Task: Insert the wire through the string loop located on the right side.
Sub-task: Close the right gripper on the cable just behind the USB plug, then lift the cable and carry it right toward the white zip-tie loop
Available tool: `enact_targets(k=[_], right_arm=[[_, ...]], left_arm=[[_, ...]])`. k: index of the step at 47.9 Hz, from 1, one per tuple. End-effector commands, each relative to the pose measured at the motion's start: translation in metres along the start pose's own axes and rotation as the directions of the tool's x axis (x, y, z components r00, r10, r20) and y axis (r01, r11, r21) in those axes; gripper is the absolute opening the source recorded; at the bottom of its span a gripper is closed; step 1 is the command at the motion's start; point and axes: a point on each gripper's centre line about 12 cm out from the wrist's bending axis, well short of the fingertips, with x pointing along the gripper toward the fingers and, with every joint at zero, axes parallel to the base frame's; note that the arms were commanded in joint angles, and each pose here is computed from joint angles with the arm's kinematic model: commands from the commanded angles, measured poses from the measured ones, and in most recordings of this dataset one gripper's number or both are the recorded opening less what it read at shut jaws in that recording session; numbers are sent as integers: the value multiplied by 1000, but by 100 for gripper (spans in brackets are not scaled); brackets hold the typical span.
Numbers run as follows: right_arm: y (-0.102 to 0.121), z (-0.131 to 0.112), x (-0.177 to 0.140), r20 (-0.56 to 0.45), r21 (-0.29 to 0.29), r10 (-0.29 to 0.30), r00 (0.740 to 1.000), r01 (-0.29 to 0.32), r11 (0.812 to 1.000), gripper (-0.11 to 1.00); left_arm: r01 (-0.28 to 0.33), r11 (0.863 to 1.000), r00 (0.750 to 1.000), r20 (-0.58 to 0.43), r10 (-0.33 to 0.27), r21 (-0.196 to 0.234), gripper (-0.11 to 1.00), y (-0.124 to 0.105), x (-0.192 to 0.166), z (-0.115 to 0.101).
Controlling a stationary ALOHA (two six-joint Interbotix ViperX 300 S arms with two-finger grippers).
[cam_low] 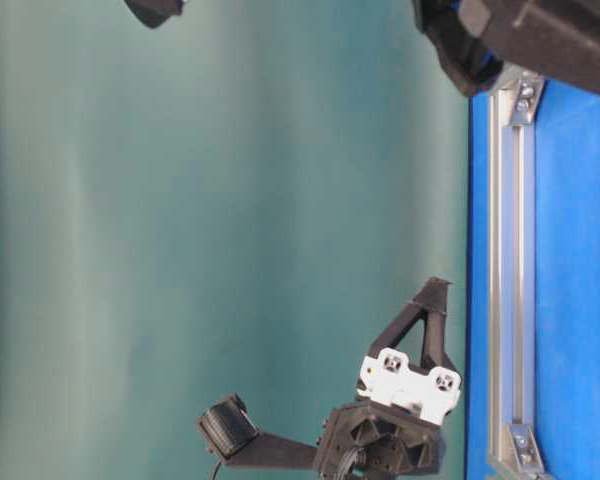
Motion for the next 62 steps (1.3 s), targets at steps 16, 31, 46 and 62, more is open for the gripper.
enact_targets(k=[16, 31, 46, 62], right_arm=[[3, 12, -5, 37, 1, 11, 999, -11, 1000, -3], [3, 12, -5, 37, 1, 11, 999, -11, 1000, -3], [3, 11, -5, 37, 1, 11, 999, -11, 1000, -3], [-3, -6, -30, 5, -1, 2, 1000, -2, 1000, -3]], left_arm=[[8, 1000, 999, 44, -8, -1, 0, -2, -3, 15], [8, 1000, 999, 46, -8, -1, 0, -2, -3, 15], [8, 1000, 999, 43, -8, 0, 0, -2, -3, 14], [11, 1000, 999, 39, -11, -1, 0, -3, -4, 13]])
